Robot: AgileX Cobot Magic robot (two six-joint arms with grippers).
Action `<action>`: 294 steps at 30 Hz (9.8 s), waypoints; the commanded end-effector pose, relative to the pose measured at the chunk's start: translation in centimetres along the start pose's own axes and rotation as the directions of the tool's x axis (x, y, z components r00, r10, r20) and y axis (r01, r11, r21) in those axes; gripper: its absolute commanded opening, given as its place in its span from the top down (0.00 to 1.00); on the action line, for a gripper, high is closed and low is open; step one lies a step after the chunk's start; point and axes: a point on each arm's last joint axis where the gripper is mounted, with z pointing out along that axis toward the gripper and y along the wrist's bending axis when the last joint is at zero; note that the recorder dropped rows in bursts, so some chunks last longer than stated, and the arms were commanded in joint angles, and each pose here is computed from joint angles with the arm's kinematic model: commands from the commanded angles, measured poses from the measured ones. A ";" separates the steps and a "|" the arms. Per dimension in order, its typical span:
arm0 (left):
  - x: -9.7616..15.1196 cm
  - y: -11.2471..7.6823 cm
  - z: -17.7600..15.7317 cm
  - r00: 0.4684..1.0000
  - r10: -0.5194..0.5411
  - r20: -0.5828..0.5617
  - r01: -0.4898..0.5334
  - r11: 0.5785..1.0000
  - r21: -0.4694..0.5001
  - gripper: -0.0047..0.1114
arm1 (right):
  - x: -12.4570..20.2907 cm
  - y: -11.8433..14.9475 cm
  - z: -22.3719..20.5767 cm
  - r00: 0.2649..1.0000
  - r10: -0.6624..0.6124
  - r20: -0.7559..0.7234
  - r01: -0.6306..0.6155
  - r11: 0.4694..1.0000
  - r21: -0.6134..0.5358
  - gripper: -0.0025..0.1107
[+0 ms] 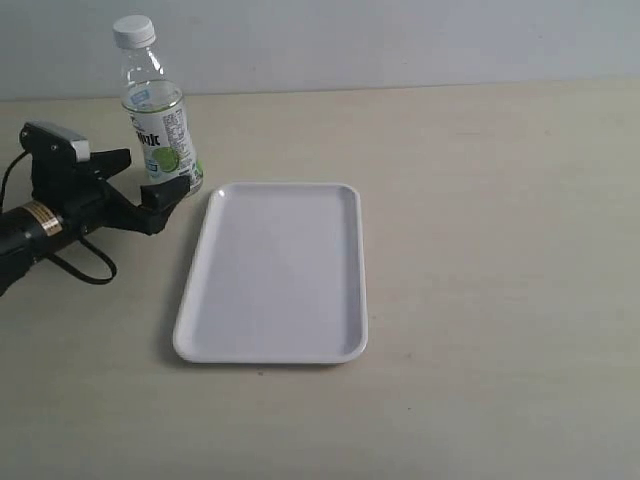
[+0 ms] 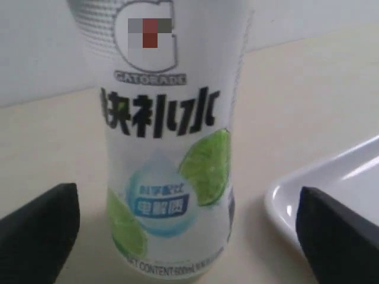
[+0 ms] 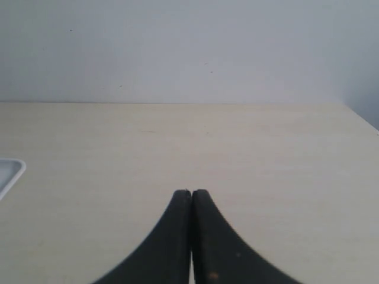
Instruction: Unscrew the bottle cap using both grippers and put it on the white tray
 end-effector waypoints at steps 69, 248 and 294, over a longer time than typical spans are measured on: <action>-2.6 -2.1 3.9 0.958 0.285 0.027 -0.284 0.930 0.233 0.96 | -2.1 0.1 -0.3 0.960 0.145 0.241 -0.138 0.989 -0.046 0.98; -2.9 -3.2 2.1 0.906 0.416 -0.076 -0.372 0.869 0.327 0.96 | -16.6 29.1 29.4 0.686 -0.696 -0.210 0.169 0.434 -0.885 0.98; -3.1 -3.8 2.0 0.936 0.348 -0.059 -0.303 0.878 0.372 0.96 | -16.7 29.7 28.7 0.240 -0.635 0.734 0.680 -0.430 -0.594 0.98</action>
